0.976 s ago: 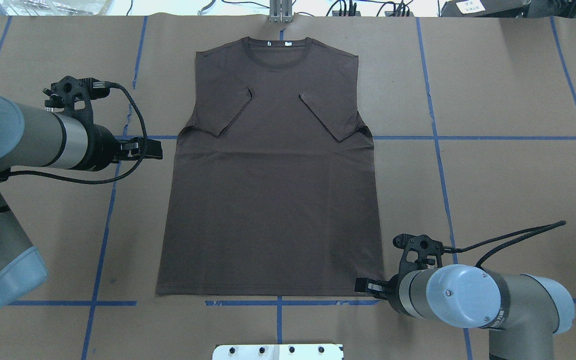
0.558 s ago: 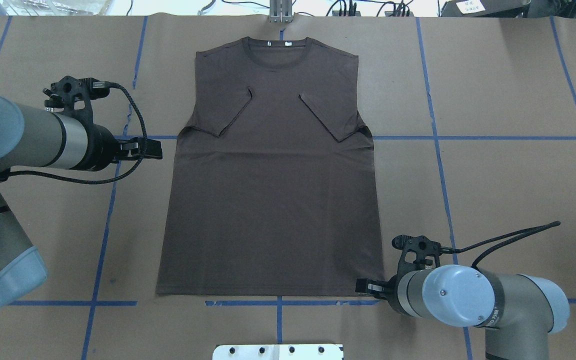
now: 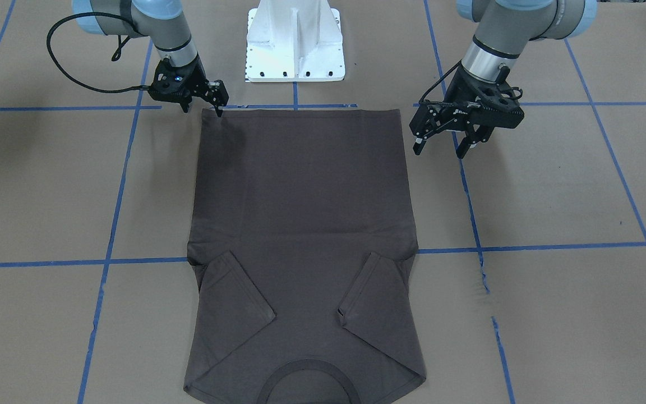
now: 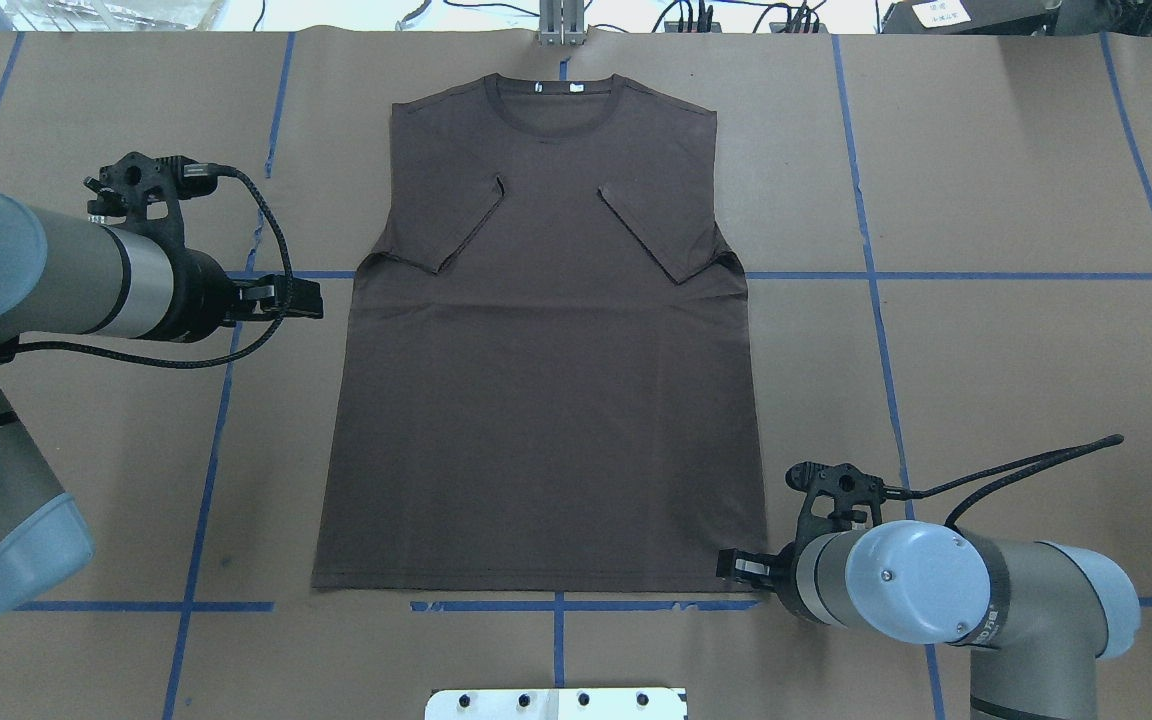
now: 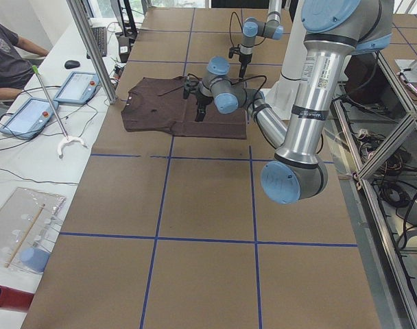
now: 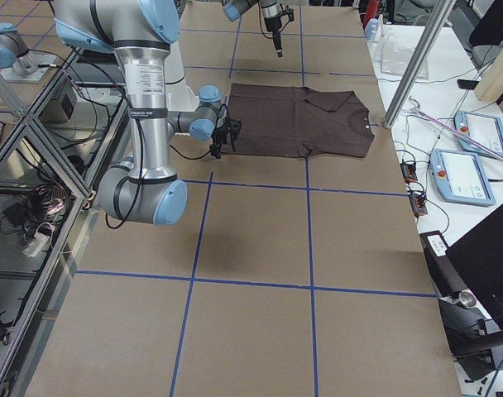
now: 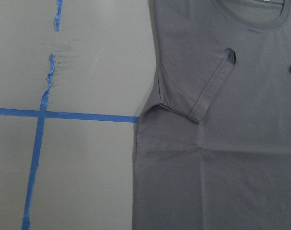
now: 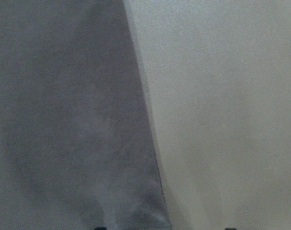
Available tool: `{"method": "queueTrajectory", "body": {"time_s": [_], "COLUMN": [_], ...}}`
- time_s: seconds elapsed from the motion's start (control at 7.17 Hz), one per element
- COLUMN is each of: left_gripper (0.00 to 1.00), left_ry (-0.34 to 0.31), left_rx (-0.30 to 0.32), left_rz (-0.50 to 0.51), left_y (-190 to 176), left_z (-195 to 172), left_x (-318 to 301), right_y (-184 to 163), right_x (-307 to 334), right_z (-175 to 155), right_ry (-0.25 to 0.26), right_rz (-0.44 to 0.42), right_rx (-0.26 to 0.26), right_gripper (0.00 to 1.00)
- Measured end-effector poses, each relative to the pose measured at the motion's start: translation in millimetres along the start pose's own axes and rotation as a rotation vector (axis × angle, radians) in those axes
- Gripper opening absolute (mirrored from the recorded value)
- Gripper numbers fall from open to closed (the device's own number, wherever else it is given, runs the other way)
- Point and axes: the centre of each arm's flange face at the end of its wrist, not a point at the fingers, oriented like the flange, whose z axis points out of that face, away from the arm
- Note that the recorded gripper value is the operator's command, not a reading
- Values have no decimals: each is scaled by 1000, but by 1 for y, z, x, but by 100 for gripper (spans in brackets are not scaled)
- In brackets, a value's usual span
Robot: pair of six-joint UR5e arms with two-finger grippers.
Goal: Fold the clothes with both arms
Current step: 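Grasp the hem corners with both grippers and lift them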
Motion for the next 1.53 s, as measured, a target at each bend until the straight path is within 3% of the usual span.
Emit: {"method": "queueTrajectory", "body": {"time_s": [0.14, 0.28, 0.98, 1.25, 1.53], "left_gripper": [100, 100, 100, 100, 99], "left_ry": [-1, -2, -18, -55, -93], "left_rx": [-1, -2, -16, -69, -105], "left_rz": [0, 0, -17, -108, -213], "left_y": [0, 0, 4, 45, 122], "left_z": [1, 2, 6, 4, 14], "left_x": [0, 0, -4, -26, -20], "right_y": [0, 0, -1, -3, -11], "right_x": [0, 0, -4, -7, -8], "right_z": [0, -1, -13, -23, -35], "right_ry": [-1, -2, -27, -47, -68], "right_rz": [0, 0, 1, 2, -12], "right_rx": [0, 0, -1, -1, 0], "right_gripper": [5, 0, 0, 0, 0]}}
